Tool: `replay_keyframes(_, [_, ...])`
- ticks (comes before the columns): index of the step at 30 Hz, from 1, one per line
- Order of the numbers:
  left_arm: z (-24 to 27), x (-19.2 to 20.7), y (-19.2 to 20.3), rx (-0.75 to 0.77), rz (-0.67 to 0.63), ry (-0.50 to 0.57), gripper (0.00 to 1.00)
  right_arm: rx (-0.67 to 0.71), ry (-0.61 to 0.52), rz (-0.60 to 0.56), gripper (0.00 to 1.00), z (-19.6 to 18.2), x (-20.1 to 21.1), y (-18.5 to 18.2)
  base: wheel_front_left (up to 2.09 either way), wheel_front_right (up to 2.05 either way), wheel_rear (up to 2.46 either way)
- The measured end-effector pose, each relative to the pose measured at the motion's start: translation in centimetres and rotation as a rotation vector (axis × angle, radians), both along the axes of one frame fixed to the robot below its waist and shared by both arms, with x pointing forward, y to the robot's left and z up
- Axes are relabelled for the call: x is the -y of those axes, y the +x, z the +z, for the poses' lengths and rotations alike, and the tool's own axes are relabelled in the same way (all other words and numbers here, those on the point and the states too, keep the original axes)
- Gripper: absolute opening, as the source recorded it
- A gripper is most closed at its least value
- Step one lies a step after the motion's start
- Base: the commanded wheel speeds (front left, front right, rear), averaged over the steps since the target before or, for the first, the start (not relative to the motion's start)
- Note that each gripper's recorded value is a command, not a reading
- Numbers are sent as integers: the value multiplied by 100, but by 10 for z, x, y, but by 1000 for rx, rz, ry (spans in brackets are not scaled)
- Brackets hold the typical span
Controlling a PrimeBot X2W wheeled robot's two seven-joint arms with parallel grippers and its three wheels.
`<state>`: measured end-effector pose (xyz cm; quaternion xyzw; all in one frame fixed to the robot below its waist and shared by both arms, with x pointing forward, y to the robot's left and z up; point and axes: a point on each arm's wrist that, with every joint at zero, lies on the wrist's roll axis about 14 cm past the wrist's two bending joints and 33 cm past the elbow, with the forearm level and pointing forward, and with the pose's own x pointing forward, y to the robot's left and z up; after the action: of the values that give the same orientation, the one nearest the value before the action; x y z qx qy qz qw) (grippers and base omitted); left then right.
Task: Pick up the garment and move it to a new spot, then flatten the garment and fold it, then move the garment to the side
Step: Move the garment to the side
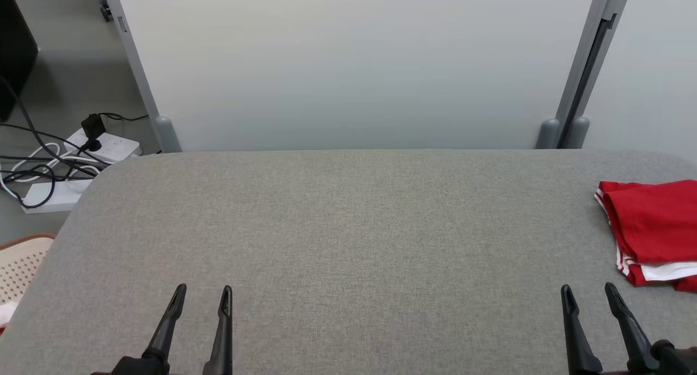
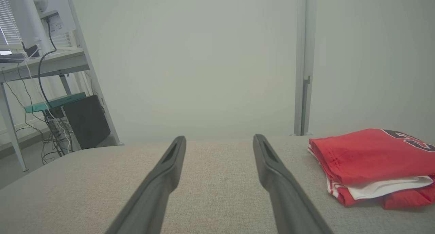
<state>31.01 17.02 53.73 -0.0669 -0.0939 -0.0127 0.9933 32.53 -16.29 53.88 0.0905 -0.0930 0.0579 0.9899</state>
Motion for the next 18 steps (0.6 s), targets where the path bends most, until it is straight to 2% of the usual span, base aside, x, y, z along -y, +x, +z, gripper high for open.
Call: replay_keyframes(18, [-19, 5, -5, -59, -17, 6, 100, -35, 25, -14, 100, -12, 1, -14, 0, 0, 0])
